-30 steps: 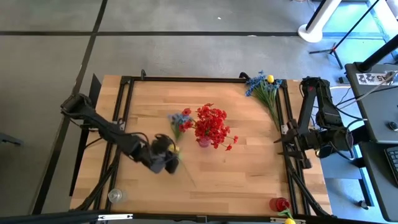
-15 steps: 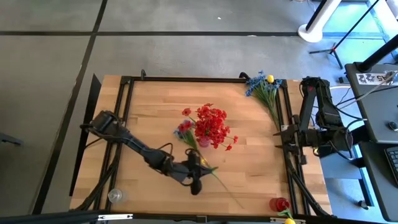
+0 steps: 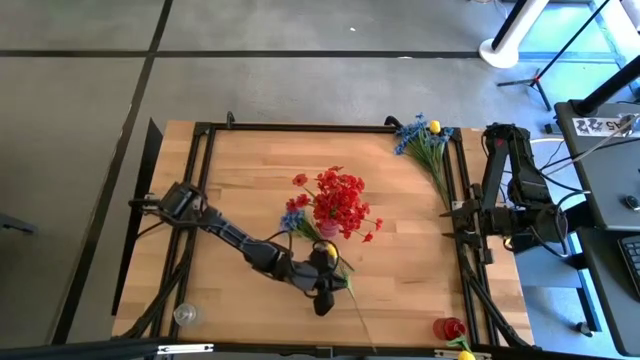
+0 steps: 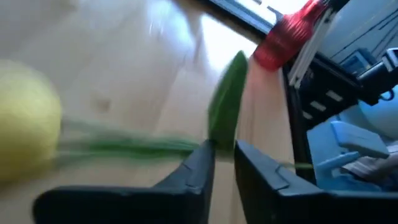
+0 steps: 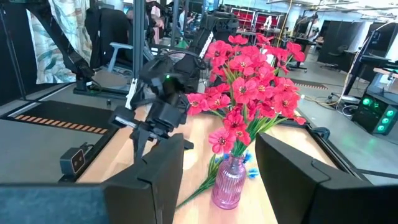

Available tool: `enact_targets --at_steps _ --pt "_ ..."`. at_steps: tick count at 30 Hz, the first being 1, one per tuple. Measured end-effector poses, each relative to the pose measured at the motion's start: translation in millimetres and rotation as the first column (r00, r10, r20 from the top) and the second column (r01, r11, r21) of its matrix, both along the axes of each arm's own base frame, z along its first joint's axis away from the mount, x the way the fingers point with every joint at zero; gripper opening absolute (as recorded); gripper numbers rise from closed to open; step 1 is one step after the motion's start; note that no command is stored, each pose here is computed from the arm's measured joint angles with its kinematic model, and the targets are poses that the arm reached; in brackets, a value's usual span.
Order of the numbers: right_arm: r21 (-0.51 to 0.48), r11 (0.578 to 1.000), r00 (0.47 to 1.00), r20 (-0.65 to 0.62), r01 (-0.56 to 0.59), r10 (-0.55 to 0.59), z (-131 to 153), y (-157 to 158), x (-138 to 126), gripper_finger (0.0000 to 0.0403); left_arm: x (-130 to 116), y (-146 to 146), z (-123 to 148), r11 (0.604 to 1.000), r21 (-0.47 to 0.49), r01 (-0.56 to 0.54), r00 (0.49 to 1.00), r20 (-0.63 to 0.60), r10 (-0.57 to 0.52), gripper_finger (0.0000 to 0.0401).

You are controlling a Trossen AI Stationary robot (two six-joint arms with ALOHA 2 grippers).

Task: Sort flowers into vase by color
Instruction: Put the left yellow tulip into the red vase

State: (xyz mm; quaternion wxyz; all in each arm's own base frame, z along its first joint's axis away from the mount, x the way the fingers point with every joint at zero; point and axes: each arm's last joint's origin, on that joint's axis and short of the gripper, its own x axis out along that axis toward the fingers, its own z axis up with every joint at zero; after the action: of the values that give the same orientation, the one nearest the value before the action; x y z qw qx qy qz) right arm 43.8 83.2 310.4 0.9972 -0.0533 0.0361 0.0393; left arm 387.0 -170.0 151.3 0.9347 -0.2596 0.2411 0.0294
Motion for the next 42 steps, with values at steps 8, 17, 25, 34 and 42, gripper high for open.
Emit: enact_targets --at_steps 8,17,25,34,42 --pt "0.001 1.0 1.0 0.0 0.0 0.0 0 0 0 0.02 -8 1 -9 0.934 -0.208 -0.291 0.955 -0.112 0.273 0.0114" --pt "-0.001 1.0 1.0 -0.001 -0.001 0.001 0 0 0 0.02 -13 1 -14 0.782 -0.386 -0.489 0.872 -0.208 0.443 0.0116" --pt "-0.031 1.0 1.0 -0.006 0.002 -0.002 -2 -1 0 0.02 -9 -34 16 0.818 -0.365 -0.444 0.895 -0.136 0.425 0.0116" --pt "-0.055 0.997 0.998 0.011 0.061 -0.061 -3 -3 0 0.02 13 -59 10 0.965 0.16 -0.207 0.932 -0.267 0.244 0.0116" --pt "-0.03 0.997 0.997 0.014 0.074 -0.074 -3 -3 0 0.02 27 -36 14 0.868 0.408 0.281 0.912 -0.394 -0.11 0.0116"
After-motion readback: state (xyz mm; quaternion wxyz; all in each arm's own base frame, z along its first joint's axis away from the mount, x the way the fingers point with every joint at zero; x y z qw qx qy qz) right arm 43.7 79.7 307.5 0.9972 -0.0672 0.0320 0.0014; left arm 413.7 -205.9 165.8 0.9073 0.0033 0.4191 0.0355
